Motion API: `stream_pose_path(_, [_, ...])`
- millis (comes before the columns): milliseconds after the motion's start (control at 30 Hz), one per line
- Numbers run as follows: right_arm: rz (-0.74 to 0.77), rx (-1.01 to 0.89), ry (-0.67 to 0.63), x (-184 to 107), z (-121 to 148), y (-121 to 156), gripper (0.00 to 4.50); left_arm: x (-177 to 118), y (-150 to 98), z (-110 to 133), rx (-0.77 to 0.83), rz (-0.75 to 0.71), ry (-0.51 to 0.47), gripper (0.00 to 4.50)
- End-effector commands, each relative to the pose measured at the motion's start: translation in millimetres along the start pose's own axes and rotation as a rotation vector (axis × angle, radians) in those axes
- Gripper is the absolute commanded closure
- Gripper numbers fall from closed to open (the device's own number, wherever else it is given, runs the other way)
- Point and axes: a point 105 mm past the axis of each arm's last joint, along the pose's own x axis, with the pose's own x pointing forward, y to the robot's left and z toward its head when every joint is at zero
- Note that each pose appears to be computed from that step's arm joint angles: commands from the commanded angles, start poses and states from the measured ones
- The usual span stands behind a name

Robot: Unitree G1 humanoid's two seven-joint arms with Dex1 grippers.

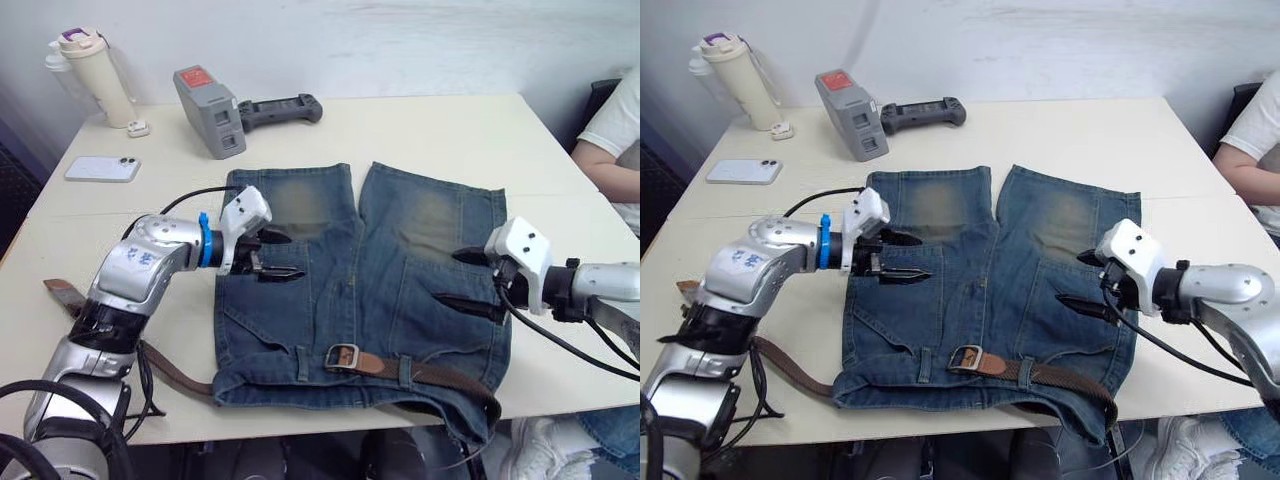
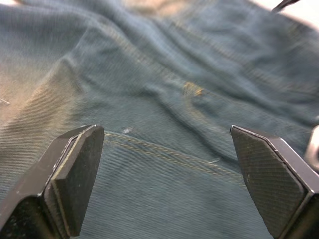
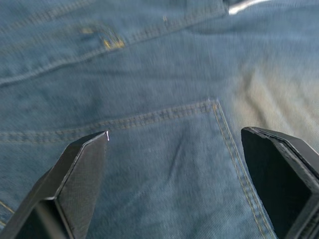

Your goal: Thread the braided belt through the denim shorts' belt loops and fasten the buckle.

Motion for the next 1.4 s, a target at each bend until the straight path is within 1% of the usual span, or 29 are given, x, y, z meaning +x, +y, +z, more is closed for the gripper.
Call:
stream_pose_path(33, [-0.012,0.093,-0.026,19.1,-8.9,-9.3,0.0,16.0,7.2,-12.1,-0.035,0.054,0.064,0.05])
stream_pose_path(100, [-0.049,0.132,-0.017,30.6,-19.7,-20.6,0.0,23.3,4.6,-16.9,-0.064,0.043,0.085,0.05])
stream_pose_path(167, [-0.034,0.135,0.009,39.3,-30.0,-21.0,0.0,28.3,3.8,-20.2,-0.098,0.049,0.099,0.05])
stream_pose_path(267, [-0.032,0.193,0.042,50.6,-42.8,-20.6,0.0,32.8,-3.1,-34.4,-0.117,0.012,0.159,0.05])
stream_pose_path(300, [-0.05,0.201,0.082,54.1,-50.9,-21.8,0.0,33.4,-2.9,-42.4,-0.115,0.021,0.191,0.05])
stream_pose_path(333, [-0.057,0.2,0.111,56.7,-56.8,-21.6,0.39,34.0,-2.3,-48.2,-0.116,0.034,0.21,0.45])
stream_pose_path(367, [-0.056,0.2,0.135,57.8,-61.2,-20.0,0.53,34.8,-3.9,-53.2,-0.131,0.031,0.223,0.6])
stream_pose_path(400, [-0.054,0.199,0.149,58.3,-63.8,-18.9,0.82,35.5,-5.2,-56.1,-0.143,0.026,0.23,0.9])
stream_pose_path(467, [-0.062,0.144,0.178,57.0,-67.5,-18.3,1.84,35.5,-3.5,-61.2,-0.106,0.042,0.253,1.84])
stream_pose_path(533, [-0.06,0.124,0.19,56.0,-68.9,-15.9,2.69,35.8,-3.7,-62.4,-0.092,0.045,0.258,2.68])
stream_pose_path(567, [-0.059,0.124,0.186,55.9,-68.1,-15.2,3.09,36.1,-4.7,-62.0,-0.094,0.043,0.255,3.09])
stream_pose_path(600, [-0.06,0.125,0.183,55.9,-67.5,-14.8,3.64,36.4,-5.3,-61.8,-0.094,0.041,0.253,3.58])
stream_pose_path(667, [-0.053,0.109,0.17,56.3,-63.2,-11.5,4.49,36.3,-7.3,-61.0,-0.083,0.036,0.252,4.48])
stream_pose_path(800, [-0.054,0.071,0.105,56.6,-42.3,-9.1,4.49,34.9,-2.3,-47.9,-0.08,0.058,0.199,4.48])
stream_pose_path(900, [-0.092,0.025,0.043,58.2,-17.3,-19.1,4.49,31.4,11.9,-37.0,-0.06,0.113,0.168,4.48])
stream_pose_path(1033, [-0.153,-0.006,-0.017,61.8,5.3,-35.5,4.49,28.1,28.2,-30.2,-0.049,0.172,0.151,4.48])
stream_pose_path(1100, [-0.187,-0.052,-0.029,64.5,13.9,-49.5,4.49,19.4,46.9,-29.7,-0.04,0.24,0.156,4.48])
stream_pose_path(1167, [-0.224,-0.09,-0.027,69.8,20.0,-66.2,4.49,11.0,66.4,-25.9,-0.024,0.31,0.154,4.48])
stream_pose_path(1200, [-0.233,-0.1,-0.025,71.8,21.6,-70.4,4.49,9.6,70.8,-24.3,-0.019,0.325,0.152,4.48])
stream_pose_path(1333, [-0.246,-0.112,-0.011,82.9,22.8,-80.1,4.49,8.4,82.1,-20.0,0.008,0.363,0.154,4.48])
stream_pose_path(1400, [-0.237,-0.12,-0.003,87.2,20.8,-83.5,4.49,9.4,85.7,-18.7,0.016,0.359,0.151,4.48])
